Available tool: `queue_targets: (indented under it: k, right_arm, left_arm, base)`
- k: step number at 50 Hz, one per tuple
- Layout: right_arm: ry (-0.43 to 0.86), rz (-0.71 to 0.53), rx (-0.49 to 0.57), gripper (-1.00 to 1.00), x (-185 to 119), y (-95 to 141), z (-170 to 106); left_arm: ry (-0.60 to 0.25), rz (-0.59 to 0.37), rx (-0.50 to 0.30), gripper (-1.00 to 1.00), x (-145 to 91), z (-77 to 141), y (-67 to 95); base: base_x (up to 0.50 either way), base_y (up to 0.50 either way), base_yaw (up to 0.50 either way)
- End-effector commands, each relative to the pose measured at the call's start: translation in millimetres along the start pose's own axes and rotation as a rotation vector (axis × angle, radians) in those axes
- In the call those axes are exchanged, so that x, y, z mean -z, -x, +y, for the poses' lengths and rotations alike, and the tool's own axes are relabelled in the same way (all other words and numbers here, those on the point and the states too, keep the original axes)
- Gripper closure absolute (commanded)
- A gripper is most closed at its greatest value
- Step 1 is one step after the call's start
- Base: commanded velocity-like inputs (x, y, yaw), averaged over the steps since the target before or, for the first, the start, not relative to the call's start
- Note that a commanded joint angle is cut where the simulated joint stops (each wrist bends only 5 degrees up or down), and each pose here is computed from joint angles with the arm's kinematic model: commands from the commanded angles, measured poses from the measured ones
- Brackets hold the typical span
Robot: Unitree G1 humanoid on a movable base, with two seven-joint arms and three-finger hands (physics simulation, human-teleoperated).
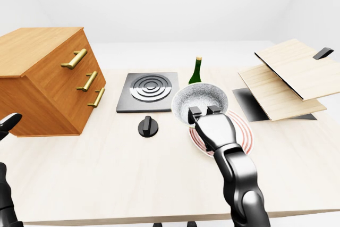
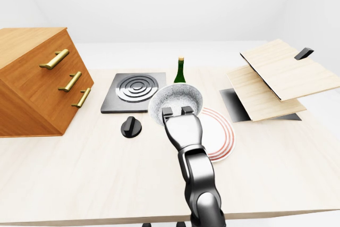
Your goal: Pick up the akita bowl and put it on the plate.
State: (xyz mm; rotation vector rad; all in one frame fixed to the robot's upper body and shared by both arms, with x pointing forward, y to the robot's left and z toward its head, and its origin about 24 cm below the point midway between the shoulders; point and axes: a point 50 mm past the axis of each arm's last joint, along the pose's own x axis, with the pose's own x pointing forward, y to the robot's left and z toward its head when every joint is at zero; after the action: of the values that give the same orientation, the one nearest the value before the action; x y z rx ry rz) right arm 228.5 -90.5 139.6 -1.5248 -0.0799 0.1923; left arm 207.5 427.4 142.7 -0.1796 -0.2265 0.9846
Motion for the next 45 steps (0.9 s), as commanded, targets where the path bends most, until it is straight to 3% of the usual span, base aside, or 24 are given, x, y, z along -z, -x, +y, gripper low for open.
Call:
queue_targets:
  k: [1, 32, 45]
  right_arm:
    - [0.029, 0.04, 0.032, 1.0, 8, 0, -3]
    - [0.053, 0.127, 0.021, 1.0, 33, -1, -1]
    - [0.061, 0.167, 0.02, 1.0, 46, 1, 4]
  left_arm:
    - [-0.002, 0.007, 0.0, -1.0, 2, 0, -0.1]
    - [0.009, -0.022, -0.001, -1.0, -6, 0, 0.7]
    - [0.0, 0.008, -0.002, -1.0, 2, 0, -0.3]
  base:
    - [0.0, 0.0, 0.0]
    - [0.0, 0.0, 0.0]
    - [0.0, 0.0, 0.0]
